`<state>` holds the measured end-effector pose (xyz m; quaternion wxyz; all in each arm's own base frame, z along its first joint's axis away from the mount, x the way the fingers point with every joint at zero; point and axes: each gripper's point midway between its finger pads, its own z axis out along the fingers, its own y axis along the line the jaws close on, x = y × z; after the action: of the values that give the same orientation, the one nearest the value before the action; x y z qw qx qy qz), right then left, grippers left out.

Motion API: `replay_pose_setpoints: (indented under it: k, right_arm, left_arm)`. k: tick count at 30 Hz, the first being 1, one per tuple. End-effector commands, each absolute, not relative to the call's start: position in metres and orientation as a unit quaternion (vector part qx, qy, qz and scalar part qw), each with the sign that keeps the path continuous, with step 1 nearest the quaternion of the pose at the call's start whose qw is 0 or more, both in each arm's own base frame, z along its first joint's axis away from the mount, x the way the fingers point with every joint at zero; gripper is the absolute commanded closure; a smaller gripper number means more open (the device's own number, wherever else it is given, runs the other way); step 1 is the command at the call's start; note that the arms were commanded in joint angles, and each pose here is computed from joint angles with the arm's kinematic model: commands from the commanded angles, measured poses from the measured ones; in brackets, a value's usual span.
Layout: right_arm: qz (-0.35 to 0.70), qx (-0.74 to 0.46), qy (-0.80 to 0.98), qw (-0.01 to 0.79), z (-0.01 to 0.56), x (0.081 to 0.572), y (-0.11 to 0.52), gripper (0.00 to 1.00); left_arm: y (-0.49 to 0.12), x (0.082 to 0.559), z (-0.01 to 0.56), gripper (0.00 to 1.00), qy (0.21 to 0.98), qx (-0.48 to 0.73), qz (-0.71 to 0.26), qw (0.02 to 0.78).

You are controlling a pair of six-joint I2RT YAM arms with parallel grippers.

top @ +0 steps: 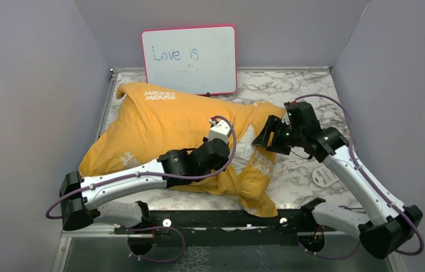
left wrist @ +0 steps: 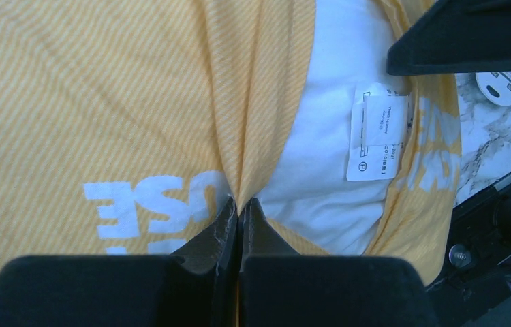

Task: Remove the pillowcase from the pillow
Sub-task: Remove the pillow from the pillowcase.

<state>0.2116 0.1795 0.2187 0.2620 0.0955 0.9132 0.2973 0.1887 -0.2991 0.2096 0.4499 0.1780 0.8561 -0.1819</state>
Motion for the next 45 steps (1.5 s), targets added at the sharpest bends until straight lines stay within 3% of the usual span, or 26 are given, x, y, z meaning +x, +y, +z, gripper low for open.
replay_pose_setpoints:
  k: [1, 3, 5, 6, 10, 13, 19, 24, 27, 30, 36, 40, 44, 45]
  right_arm:
    - [0.213, 0.069, 0.937, 0.270, 0.190, 0.235, 0.165, 0.37]
    - [0.178, 0.082, 0.942, 0.271, 0.180, 0.240, 0.155, 0.52]
    - [0.111, 0.109, 0.941, 0.302, 0.177, 0.248, 0.129, 0.90]
    - [0.073, 0.133, 0.936, 0.317, 0.178, 0.250, 0.112, 0.98]
    - [-0.039, 0.191, 0.903, 0.382, 0.187, 0.250, 0.054, 0.99]
    - [-0.050, 0.221, 0.901, 0.370, 0.178, 0.248, 0.033, 0.99]
    - [0.061, 0.260, 0.924, 0.272, 0.093, 0.246, 0.050, 0.99]
    - [0.210, 0.184, 0.933, 0.228, 0.082, 0.239, 0.107, 0.99]
    - [0.230, 0.149, 0.919, 0.283, 0.109, 0.245, 0.108, 0.99]
    - [0.246, 0.094, 0.909, 0.324, 0.138, 0.250, 0.113, 0.99]
    - [0.311, 0.010, 0.901, 0.303, 0.155, 0.238, 0.138, 0.99]
    - [0.327, -0.009, 0.892, 0.312, 0.165, 0.234, 0.143, 0.99]
    - [0.275, 0.010, 0.903, 0.329, 0.171, 0.241, 0.126, 0.98]
    - [0.251, 0.022, 0.908, 0.334, 0.171, 0.243, 0.117, 0.98]
  left_arm:
    - [-0.297, 0.186, 0.208, 1.00, 0.857, 0.162, -0.204, 0.444]
    - [-0.295, 0.185, 0.204, 1.00, 0.860, 0.160, -0.201, 0.441]
    - [-0.287, 0.187, 0.200, 1.00, 0.864, 0.147, -0.190, 0.443]
    - [-0.279, 0.191, 0.198, 1.00, 0.867, 0.135, -0.177, 0.445]
    - [-0.236, 0.210, 0.191, 1.00, 0.885, 0.082, -0.125, 0.442]
    - [-0.192, 0.226, 0.189, 1.00, 0.893, 0.033, -0.094, 0.439]
    - [-0.124, 0.237, 0.206, 1.00, 0.883, -0.040, -0.072, 0.462]
    - [-0.176, 0.226, 0.213, 0.98, 0.874, 0.061, -0.196, 0.440]
    - [-0.212, 0.227, 0.235, 0.46, 0.854, 0.105, -0.267, 0.434]
    - [-0.237, 0.238, 0.267, 0.19, 0.830, 0.132, -0.304, 0.449]
    - [-0.293, 0.264, 0.305, 0.02, 0.802, 0.215, -0.314, 0.459]
    - [-0.330, 0.280, 0.273, 0.01, 0.825, 0.280, -0.264, 0.413]
    - [-0.328, 0.299, 0.211, 0.02, 0.877, 0.286, -0.152, 0.355]
    - [-0.326, 0.299, 0.197, 0.06, 0.885, 0.286, -0.134, 0.342]
